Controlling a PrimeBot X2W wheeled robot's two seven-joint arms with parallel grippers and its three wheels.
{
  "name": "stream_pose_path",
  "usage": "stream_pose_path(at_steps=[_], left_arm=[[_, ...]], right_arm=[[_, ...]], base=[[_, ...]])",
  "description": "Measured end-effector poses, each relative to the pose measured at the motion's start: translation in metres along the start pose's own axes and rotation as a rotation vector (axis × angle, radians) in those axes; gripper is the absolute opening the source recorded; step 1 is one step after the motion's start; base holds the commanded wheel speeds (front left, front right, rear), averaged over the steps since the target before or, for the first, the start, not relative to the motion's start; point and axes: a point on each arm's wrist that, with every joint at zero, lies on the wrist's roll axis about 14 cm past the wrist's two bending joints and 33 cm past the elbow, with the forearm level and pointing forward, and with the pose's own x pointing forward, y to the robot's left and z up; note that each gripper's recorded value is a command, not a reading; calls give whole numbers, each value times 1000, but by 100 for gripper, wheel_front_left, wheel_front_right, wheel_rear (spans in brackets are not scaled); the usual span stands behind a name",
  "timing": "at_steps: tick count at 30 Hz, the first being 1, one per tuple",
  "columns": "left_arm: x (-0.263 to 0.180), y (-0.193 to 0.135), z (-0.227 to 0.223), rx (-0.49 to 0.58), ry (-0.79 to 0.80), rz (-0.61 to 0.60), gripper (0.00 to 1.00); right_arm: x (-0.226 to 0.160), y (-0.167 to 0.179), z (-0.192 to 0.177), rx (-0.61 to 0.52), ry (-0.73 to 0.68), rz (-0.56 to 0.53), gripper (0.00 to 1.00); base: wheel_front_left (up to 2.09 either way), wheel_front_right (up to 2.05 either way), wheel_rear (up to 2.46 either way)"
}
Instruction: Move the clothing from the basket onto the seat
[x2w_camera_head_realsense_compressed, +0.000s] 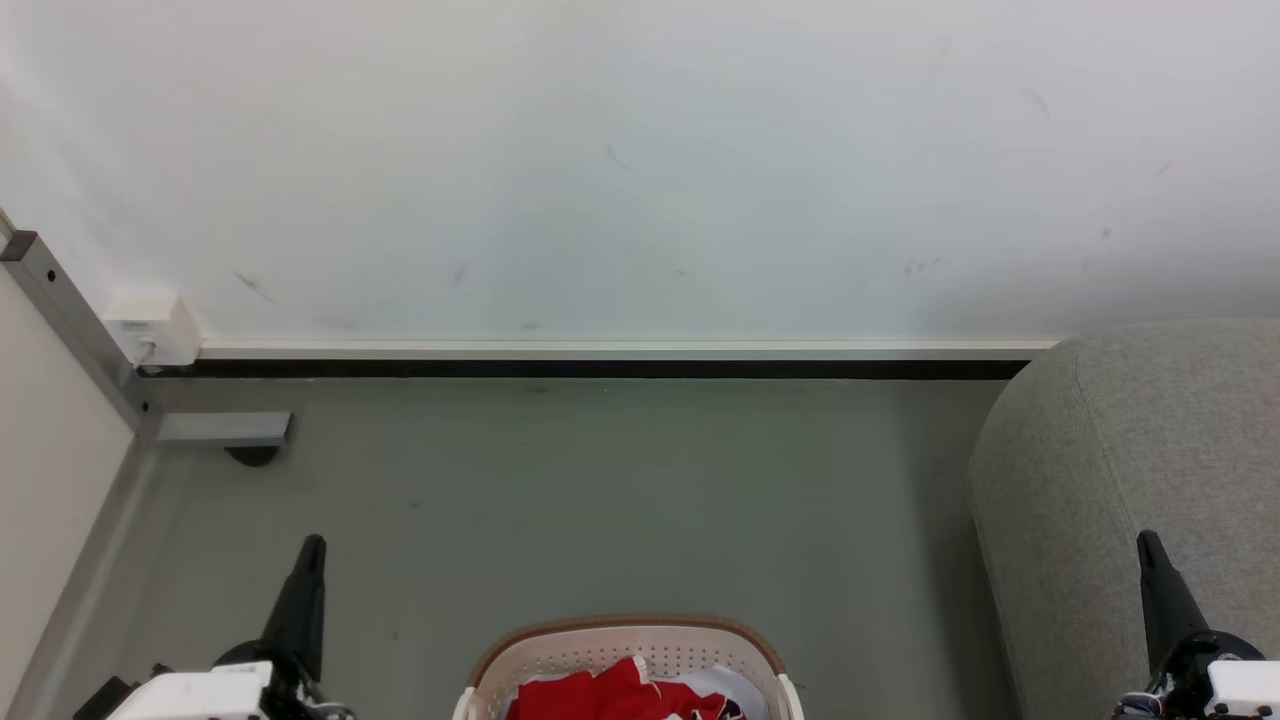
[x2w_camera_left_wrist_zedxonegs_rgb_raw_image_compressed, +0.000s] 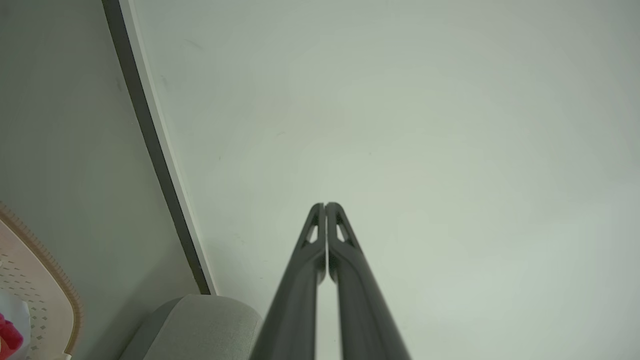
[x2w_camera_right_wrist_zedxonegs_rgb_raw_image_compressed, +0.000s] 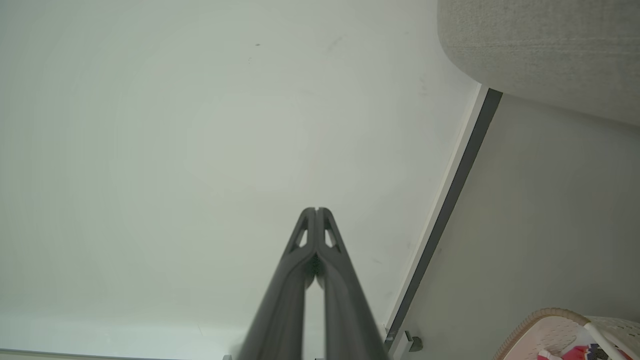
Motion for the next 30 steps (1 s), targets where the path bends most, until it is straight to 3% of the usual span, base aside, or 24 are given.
stream_pose_path(at_steps=[30], left_arm=[[0, 0, 0, 0, 0, 0, 0]], right_arm=[[0, 0, 0, 0, 0, 0, 0]], base=[[0, 0, 0]])
